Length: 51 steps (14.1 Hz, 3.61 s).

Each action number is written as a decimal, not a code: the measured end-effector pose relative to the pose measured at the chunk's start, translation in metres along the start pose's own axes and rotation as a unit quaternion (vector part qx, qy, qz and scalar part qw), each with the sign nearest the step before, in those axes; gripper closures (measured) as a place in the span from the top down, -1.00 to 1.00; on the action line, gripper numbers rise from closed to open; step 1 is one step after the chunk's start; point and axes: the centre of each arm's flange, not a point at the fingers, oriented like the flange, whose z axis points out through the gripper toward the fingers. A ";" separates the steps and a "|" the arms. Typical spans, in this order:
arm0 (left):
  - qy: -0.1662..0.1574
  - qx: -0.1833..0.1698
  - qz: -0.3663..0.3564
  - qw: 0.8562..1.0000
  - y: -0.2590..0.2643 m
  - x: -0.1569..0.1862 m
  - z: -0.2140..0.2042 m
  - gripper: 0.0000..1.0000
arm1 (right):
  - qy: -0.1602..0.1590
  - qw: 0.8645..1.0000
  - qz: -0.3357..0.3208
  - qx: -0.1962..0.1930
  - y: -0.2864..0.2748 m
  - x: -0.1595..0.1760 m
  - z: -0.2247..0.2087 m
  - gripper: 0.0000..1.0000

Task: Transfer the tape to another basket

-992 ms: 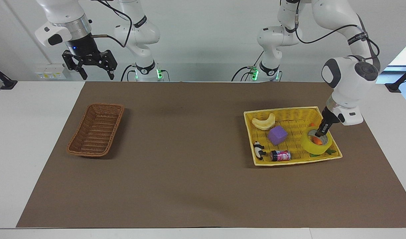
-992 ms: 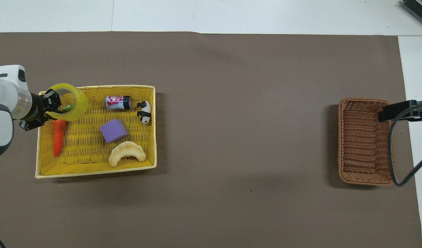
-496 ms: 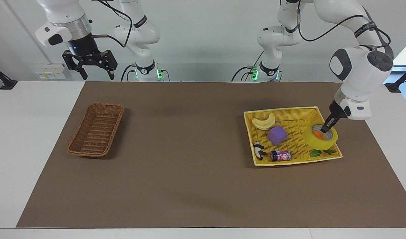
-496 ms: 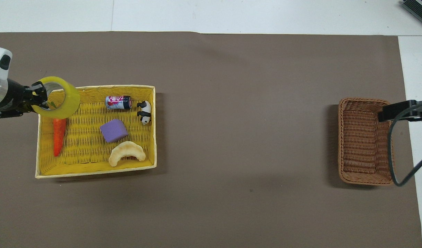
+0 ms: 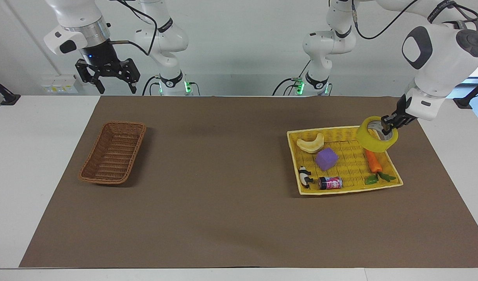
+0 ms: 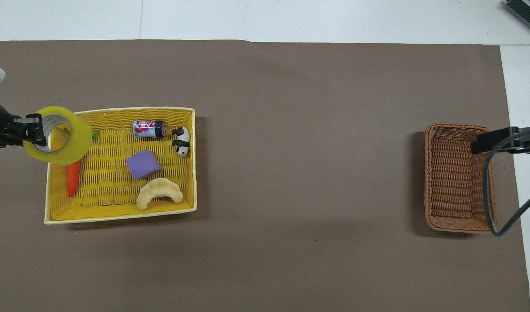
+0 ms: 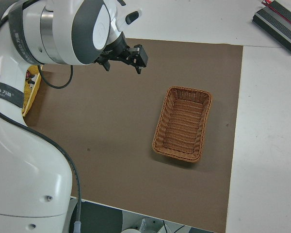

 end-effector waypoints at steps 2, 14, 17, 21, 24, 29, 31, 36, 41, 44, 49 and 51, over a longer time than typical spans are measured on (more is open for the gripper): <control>-0.009 0.000 0.028 1.000 0.025 -0.005 0.001 -0.58 | 0.007 1.000 -0.017 0.003 -0.020 0.008 0.024 1.00; -0.043 -0.090 0.172 0.980 0.243 -0.112 -0.009 -0.58 | -0.086 0.958 0.200 0.188 -0.163 0.025 0.096 1.00; -0.045 -0.104 0.181 0.977 0.288 -0.150 -0.004 -0.58 | -0.108 0.938 0.235 0.229 -0.167 0.029 0.099 1.00; -0.029 -0.145 0.198 0.969 0.327 -0.173 0.002 -0.58 | -0.126 0.931 0.240 0.244 -0.171 0.034 0.112 1.00; -0.016 -0.176 0.198 0.964 0.342 -0.179 0.002 -0.58 | -0.132 0.945 0.166 0.249 -0.169 0.030 0.117 1.00; -0.015 -0.194 0.171 0.966 0.349 -0.177 0.006 -0.58 | -0.146 0.936 0.075 0.312 -0.149 0.009 0.113 1.00; -0.013 -0.199 0.153 0.968 0.350 -0.176 0.005 -0.58 | -0.146 0.929 0.070 0.333 -0.148 -0.004 0.113 1.00; -0.014 -0.210 0.126 0.969 0.356 -0.179 0.002 -0.58 | -0.138 0.915 0.084 0.370 -0.163 -0.024 0.116 1.00; -0.017 -0.210 0.110 0.971 0.357 -0.180 0.002 -0.58 | -0.128 0.915 0.080 0.374 -0.185 -0.039 0.122 1.00; -0.018 -0.212 0.109 0.971 0.357 -0.180 0.002 -0.58 | -0.130 0.915 0.081 0.373 -0.184 -0.044 0.124 1.00; -0.024 -0.213 0.108 0.971 0.359 -0.181 0.006 -0.58 | -0.131 0.917 0.087 0.367 -0.184 -0.046 0.123 0.17; -0.025 -0.213 0.108 0.971 0.359 -0.181 0.007 -0.58 | -0.132 0.917 0.090 0.366 -0.184 -0.046 0.123 0.17</control>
